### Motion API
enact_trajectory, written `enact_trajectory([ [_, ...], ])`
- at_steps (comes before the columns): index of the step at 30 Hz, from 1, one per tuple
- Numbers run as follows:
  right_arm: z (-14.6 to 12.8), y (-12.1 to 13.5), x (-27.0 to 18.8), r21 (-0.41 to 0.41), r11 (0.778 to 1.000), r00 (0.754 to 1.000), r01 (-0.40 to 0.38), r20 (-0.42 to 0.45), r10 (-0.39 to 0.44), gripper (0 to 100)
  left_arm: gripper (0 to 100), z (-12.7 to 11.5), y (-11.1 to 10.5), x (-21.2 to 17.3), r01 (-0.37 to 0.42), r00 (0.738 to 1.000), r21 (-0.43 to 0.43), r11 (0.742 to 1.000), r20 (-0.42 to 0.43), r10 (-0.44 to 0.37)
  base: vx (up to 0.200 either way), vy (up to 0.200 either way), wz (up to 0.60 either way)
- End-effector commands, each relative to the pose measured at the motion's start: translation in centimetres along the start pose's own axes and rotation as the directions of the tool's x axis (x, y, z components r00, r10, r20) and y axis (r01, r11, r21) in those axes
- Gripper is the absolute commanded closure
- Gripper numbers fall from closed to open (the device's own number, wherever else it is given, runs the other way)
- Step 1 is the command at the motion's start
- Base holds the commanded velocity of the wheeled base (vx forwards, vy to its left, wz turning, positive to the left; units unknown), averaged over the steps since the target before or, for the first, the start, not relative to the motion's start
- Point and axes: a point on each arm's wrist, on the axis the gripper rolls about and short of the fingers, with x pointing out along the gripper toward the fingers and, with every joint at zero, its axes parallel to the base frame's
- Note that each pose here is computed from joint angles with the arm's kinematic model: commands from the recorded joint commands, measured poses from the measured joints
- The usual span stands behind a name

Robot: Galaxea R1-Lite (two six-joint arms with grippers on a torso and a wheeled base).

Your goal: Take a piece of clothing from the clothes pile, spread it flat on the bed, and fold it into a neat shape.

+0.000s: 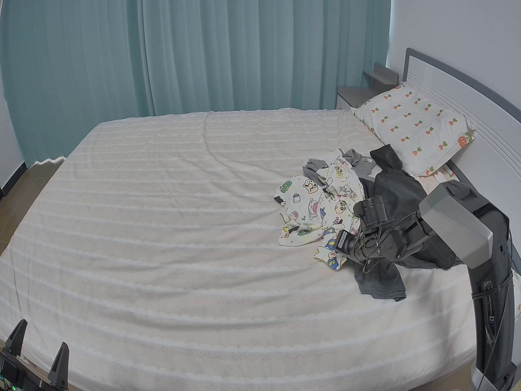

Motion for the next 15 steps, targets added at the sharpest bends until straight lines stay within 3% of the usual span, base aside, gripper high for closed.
enact_trajectory([
  [1,0.7,-0.4,-2.6,-0.009,1.0,1.0,-0.004,0.001,0.004,100,0,-0.5,0.0,0.0,-0.002,1.0,0.0,1.0,0.0,0.002,0.0,0.0,0.0],
  [6,-1.1,-2.9,-3.8,-0.088,0.996,0.994,0.018,-0.104,-0.028,100,0,-0.5,0.0,0.0,-0.002,1.0,-0.002,1.0,0.0,0.002,0.0,0.0,0.0],
  [9,-1.3,-3.7,-3.7,-0.111,0.994,0.992,0.017,-0.119,-0.03,100,0,-0.5,0.0,0.0,-0.002,1.0,-0.002,1.0,0.0,0.002,0.0,0.0,0.0],
  [10,-1.2,-3.9,-3.7,-0.109,0.994,0.992,0.023,-0.12,-0.036,0,0,-0.5,0.0,0.0,-0.002,1.0,0.0,1.0,0.0,0.002,0.0,0.0,0.0],
  [15,-0.9,-4.3,-3.9,-0.099,0.995,0.992,0.018,-0.12,-0.03,0,0,-0.5,0.0,0.0,-0.002,1.0,-0.002,1.0,0.0,0.002,0.0,0.0,0.0],
])
